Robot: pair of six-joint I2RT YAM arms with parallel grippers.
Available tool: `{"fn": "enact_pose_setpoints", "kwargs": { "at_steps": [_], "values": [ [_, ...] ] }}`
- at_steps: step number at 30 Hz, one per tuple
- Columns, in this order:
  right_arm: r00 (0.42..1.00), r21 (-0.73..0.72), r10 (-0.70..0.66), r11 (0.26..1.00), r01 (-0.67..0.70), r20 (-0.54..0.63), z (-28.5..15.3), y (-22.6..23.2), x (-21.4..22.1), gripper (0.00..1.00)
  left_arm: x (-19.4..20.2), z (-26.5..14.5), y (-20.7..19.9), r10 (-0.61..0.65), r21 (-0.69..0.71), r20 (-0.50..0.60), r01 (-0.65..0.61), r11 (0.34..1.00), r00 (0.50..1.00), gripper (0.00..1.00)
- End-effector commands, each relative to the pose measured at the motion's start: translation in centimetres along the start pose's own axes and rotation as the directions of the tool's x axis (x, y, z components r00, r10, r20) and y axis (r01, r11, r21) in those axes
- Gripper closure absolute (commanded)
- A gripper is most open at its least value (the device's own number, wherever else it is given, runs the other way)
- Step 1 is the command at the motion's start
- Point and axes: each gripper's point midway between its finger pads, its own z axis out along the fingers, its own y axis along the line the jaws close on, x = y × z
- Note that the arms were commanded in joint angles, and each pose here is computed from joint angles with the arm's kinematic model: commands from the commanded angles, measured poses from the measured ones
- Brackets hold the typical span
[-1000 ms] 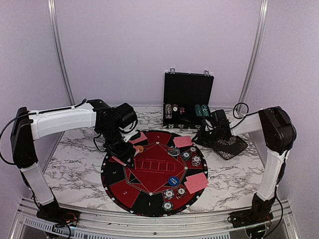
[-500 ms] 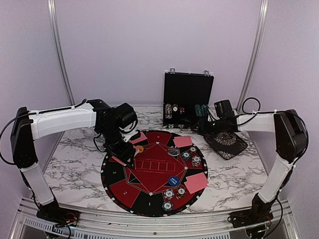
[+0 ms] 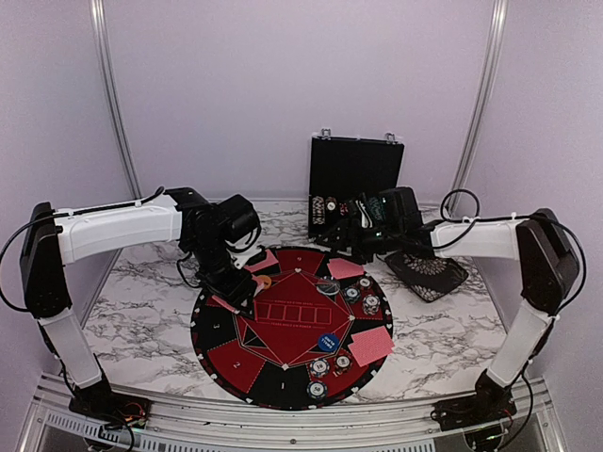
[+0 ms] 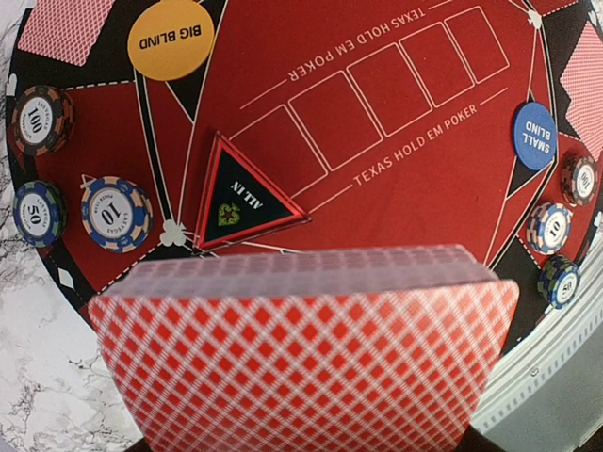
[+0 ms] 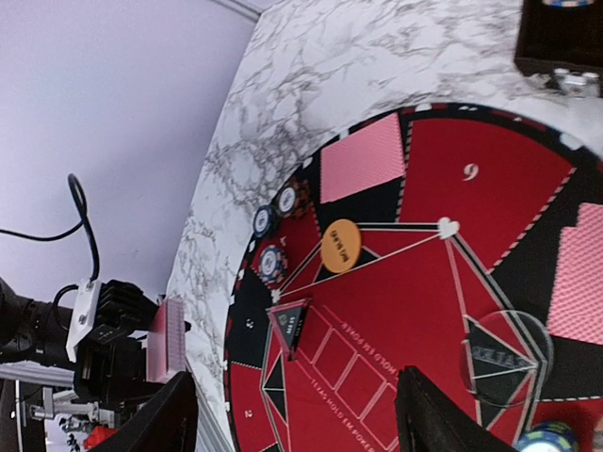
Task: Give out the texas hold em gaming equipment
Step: Adjust the poker card at the face-down deck piles.
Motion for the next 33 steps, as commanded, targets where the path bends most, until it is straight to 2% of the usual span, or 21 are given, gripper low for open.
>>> {"fn": "enact_pose_setpoints", "kwargs": {
  "at_steps": [1, 8, 15, 33],
  "values": [
    [0.998, -0.152, 0.006, 0.988, -0.016, -0.062, 2.5, 4.0, 1.7, 0.31, -0.6, -0.8, -0.6, 0.008, 0.011, 0.018, -0.008, 1.000, 1.000, 0.50],
    [0.985, -0.265, 0.012, 0.963, -0.058, -0.172, 6.0, 7.2, 5.1, 0.34, -0.7, -1.0, -0.7, 0.011, 0.008, 0.020, -0.011, 1.000, 1.000, 0.50],
    [0.974, -0.357, 0.023, 0.928, -0.104, -0.225, 7.4, 9.3, 6.8, 0.35, -0.7, -1.0, -0.8, 0.014, 0.007, 0.021, -0.014, 1.000, 1.000, 0.50],
    [0.955, -0.418, 0.025, 0.896, -0.152, -0.294, 9.2, 11.2, 8.7, 0.35, -0.7, -0.9, -0.8, 0.019, 0.006, 0.016, -0.019, 1.000, 1.000, 0.50]
  ]
}}
